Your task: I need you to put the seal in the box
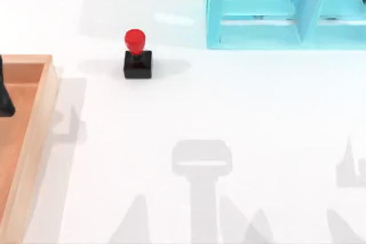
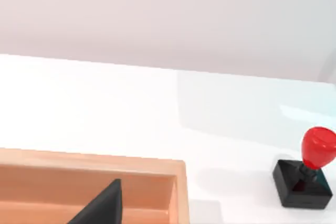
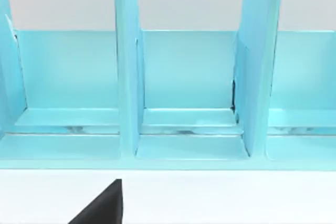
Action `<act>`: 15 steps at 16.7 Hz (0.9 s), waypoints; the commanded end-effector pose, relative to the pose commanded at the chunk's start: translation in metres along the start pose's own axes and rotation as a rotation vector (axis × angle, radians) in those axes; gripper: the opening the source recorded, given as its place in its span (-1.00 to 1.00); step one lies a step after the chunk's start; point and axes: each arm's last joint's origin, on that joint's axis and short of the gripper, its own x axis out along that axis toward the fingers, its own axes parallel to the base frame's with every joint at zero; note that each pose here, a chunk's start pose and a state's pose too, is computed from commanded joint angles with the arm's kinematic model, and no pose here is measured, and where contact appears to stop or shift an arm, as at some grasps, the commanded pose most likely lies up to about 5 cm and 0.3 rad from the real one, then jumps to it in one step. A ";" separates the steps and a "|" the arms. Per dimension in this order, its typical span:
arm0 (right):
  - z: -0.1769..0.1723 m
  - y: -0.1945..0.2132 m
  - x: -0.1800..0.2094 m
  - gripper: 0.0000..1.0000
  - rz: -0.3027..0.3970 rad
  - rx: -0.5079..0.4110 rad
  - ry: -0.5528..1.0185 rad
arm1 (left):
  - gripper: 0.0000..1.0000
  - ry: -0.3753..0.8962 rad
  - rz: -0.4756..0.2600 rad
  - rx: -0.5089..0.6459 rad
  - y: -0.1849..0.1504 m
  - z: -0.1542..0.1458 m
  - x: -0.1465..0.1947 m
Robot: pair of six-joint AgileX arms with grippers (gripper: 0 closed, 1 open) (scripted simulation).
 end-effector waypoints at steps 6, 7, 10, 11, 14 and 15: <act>0.000 0.000 0.000 1.00 0.000 0.000 0.000 | 1.00 0.401 0.010 -0.060 -0.033 0.079 0.109; 0.000 0.000 0.000 1.00 0.000 0.000 0.000 | 1.00 0.473 0.017 -0.062 -0.041 0.083 0.134; 0.000 0.000 0.000 1.00 0.000 0.000 0.000 | 1.00 0.670 0.040 -0.051 -0.066 0.078 0.202; 0.000 0.000 0.000 1.00 0.000 0.000 0.000 | 1.00 0.726 0.048 -0.044 -0.075 0.074 0.221; 0.000 0.000 0.000 1.00 0.000 0.000 0.000 | 1.00 0.860 0.071 -0.015 -0.100 0.058 0.265; 0.000 0.000 0.000 1.00 0.000 0.000 0.000 | 1.00 0.893 0.077 -0.004 -0.108 0.054 0.275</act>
